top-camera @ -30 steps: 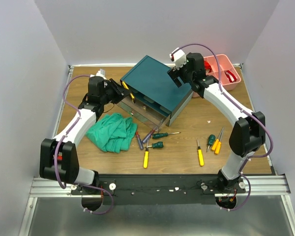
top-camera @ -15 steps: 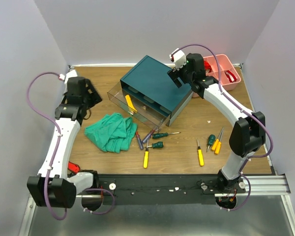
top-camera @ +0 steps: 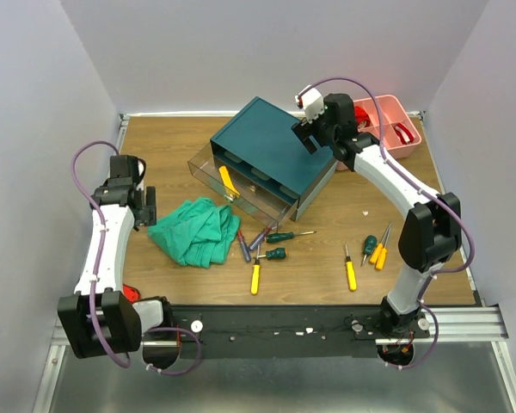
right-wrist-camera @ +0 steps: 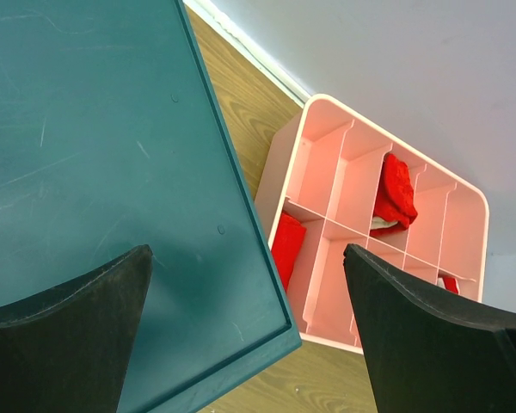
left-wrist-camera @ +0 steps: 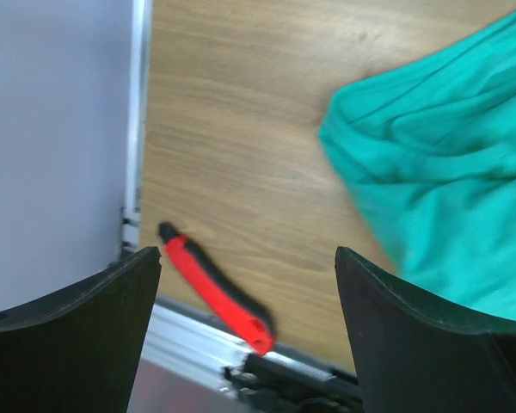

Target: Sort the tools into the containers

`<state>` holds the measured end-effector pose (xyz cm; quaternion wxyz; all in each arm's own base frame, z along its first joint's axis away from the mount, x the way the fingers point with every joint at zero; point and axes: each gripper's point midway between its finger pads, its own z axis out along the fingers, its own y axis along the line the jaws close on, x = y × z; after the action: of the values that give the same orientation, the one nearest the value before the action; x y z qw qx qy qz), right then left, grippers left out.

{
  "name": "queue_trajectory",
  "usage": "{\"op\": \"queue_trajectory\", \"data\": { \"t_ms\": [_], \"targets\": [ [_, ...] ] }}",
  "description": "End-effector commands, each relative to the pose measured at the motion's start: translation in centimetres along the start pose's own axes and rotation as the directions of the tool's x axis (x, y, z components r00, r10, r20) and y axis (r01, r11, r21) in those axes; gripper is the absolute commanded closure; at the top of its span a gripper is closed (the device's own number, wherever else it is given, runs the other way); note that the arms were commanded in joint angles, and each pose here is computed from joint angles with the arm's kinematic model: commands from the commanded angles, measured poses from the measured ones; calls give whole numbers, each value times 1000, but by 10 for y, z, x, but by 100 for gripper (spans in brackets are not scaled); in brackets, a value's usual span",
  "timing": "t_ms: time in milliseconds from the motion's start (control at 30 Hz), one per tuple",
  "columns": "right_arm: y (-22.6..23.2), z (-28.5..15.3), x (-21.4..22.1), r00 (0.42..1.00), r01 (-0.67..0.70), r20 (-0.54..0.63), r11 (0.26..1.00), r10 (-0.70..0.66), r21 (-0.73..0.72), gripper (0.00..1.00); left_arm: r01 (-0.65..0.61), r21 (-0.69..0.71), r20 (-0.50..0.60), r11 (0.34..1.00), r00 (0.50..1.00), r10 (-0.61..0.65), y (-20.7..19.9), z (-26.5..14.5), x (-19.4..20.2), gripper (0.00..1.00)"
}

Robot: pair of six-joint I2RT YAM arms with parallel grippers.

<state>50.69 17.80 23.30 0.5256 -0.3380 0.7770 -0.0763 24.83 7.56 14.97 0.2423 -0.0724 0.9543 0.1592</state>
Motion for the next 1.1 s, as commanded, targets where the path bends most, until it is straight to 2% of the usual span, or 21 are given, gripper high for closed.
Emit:
{"op": "queue_trajectory", "data": {
  "t_ms": [0,33,100,133,200,233,267,300,433,500,567,633,700,867,933,967,1033,1067],
  "targets": [
    [3,4,-9,1000,2,16,1000,-2,-16,0,-278,105,-133,955,948,290,11,1,45,9],
    [4,5,-8,1000,3,12,1000,-3,-18,0,-322,143,-179,936,922,344,7,9,71,11],
    [4,6,-8,1000,-1,8,1000,1,-22,0,-363,135,-112,922,919,378,11,7,84,12],
    [5,6,-8,1000,-4,7,1000,4,-26,0,-448,127,-51,885,888,457,13,8,84,14],
    [7,9,-6,1000,-7,0,999,7,-31,0,-530,93,47,843,848,528,12,7,99,17],
    [7,9,-7,1000,-9,0,999,9,-33,0,-574,71,45,816,819,572,15,10,109,18],
    [8,9,-8,1000,-10,0,999,10,-35,0,-589,25,91,808,806,585,18,3,108,19],
    [9,10,-6,1000,-10,-5,999,10,-39,0,-603,18,91,798,795,599,20,2,113,20],
    [14,13,-4,1000,-16,-10,998,15,-53,0,-615,-24,-31,788,789,614,36,3,141,25],
    [17,13,-2,1000,-15,-15,998,14,-60,0,-605,-13,-142,796,789,597,42,7,164,24],
    [19,14,0,1000,-13,-22,998,11,-67,0,-579,10,-230,815,792,566,44,11,181,21],
    [21,14,3,999,-12,-31,997,9,-71,0,-511,42,-276,858,820,502,38,13,193,21],
    [21,14,2,1000,-11,-30,997,9,-73,0,-480,51,-340,876,816,467,39,15,203,21],
    [23,18,4,999,-8,-41,997,5,-78,0,-380,51,-410,924,835,366,44,21,223,17],
    [26,19,2,999,-6,-40,997,3,-80,0,-374,56,-412,926,836,363,45,26,227,16],
    [27,19,2,999,-2,-39,997,-1,-80,0,-390,84,-429,917,817,387,46,29,234,16],
    [32,20,0,999,5,-38,996,-8,-87,0,-373,70,-437,925,822,365,49,36,239,16],
    [33,20,-2,999,9,-34,996,-12,-90,0,-388,97,-452,917,803,388,48,39,246,16]
  ]
}}
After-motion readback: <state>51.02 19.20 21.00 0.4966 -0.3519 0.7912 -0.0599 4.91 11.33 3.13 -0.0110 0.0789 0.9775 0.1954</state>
